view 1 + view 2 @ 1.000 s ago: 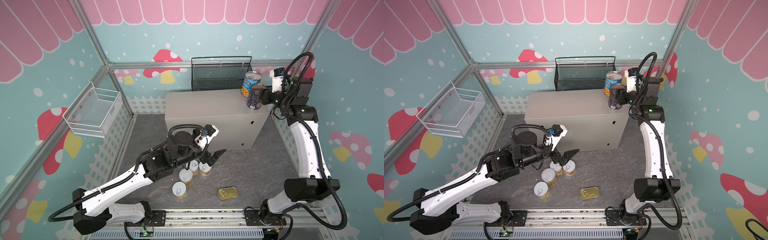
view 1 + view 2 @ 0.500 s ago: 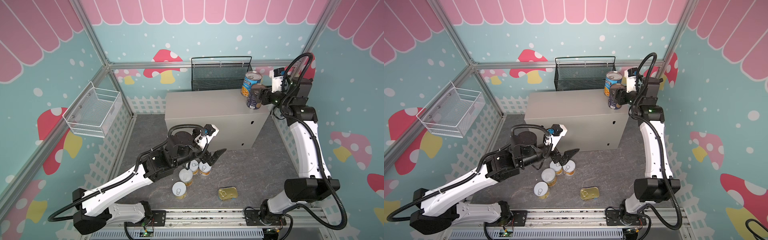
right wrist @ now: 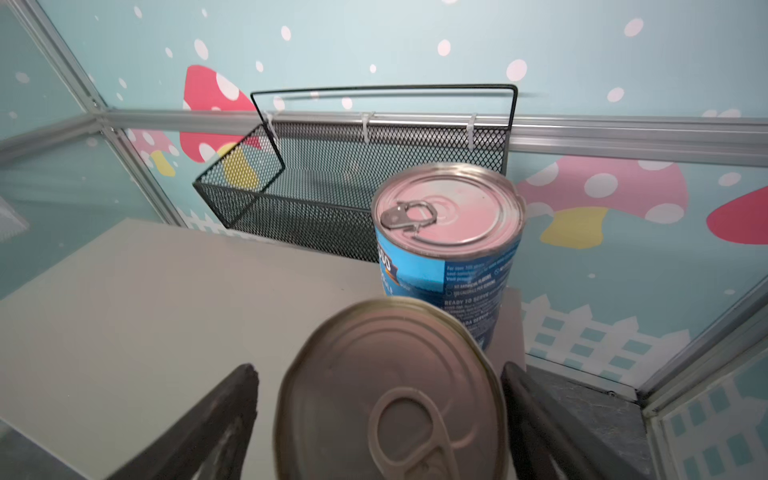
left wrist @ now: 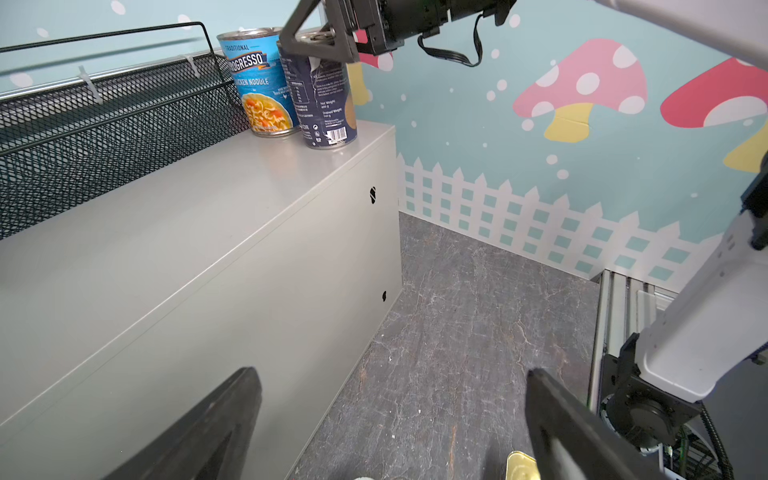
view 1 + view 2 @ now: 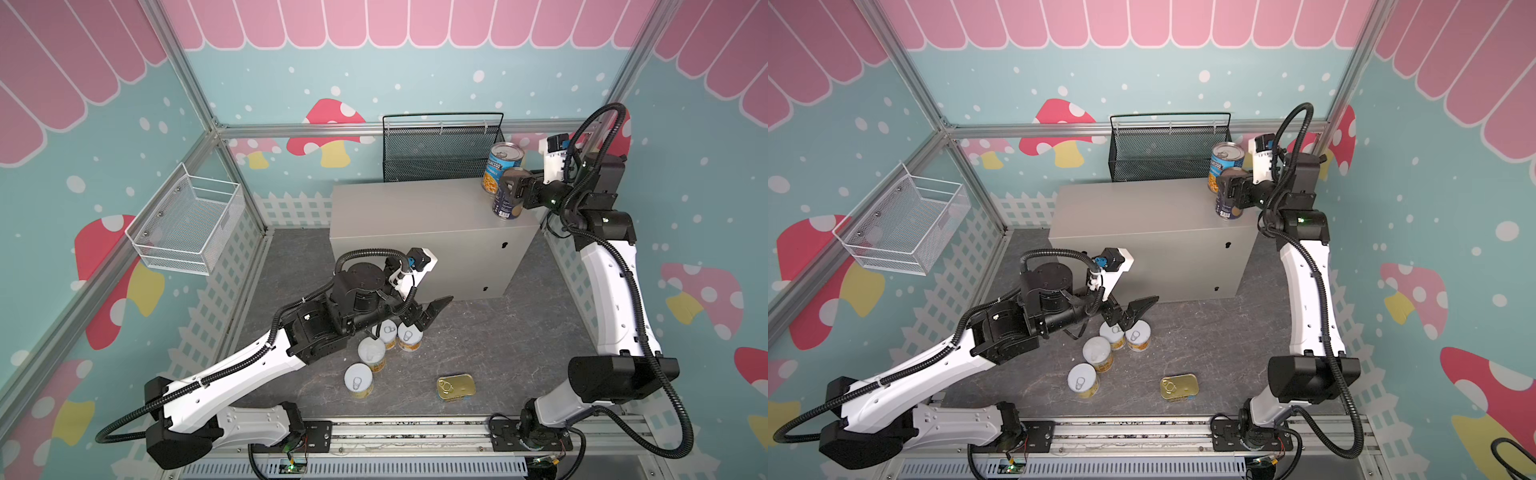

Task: Place and organize the canned foods onto the counter
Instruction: 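Lower the dark blue can beside the blue can while left gripper shifts forward, then open the right gripper and withdraw it from the dark blue can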

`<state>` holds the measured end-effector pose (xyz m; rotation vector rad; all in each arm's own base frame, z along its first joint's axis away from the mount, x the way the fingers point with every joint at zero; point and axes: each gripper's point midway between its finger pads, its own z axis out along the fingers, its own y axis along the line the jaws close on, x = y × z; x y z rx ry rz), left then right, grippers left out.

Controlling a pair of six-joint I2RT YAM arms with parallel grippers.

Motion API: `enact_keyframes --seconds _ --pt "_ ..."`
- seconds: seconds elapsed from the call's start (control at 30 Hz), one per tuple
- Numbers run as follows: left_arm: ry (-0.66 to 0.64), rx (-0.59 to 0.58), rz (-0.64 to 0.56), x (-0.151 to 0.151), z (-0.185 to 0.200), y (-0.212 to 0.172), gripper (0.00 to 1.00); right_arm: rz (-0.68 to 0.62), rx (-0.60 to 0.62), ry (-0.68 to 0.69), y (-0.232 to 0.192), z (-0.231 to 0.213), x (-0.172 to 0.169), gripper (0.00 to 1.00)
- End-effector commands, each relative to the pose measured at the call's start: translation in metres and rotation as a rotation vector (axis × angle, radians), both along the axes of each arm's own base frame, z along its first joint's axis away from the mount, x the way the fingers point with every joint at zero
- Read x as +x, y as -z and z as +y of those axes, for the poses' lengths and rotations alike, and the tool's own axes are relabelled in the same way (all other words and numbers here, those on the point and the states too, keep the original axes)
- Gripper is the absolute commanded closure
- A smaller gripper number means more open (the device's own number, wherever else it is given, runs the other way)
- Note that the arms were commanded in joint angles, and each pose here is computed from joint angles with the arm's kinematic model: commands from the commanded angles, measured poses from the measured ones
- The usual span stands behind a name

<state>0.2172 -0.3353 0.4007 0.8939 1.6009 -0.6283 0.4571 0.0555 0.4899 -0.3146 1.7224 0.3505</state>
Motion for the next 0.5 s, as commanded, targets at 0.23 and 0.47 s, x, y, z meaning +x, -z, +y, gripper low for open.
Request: enact_keyframes --seconds 0.23,0.47 --pt "-0.002 0.001 0.014 -0.001 0.000 0.009 0.01 -0.198 0.029 0.126 -0.090 -0.027 -0.034 0.01" --pt "0.003 0.007 0.038 -0.004 0.002 0.004 0.01 -0.208 0.143 0.158 -0.076 -0.073 -0.053 0.01"
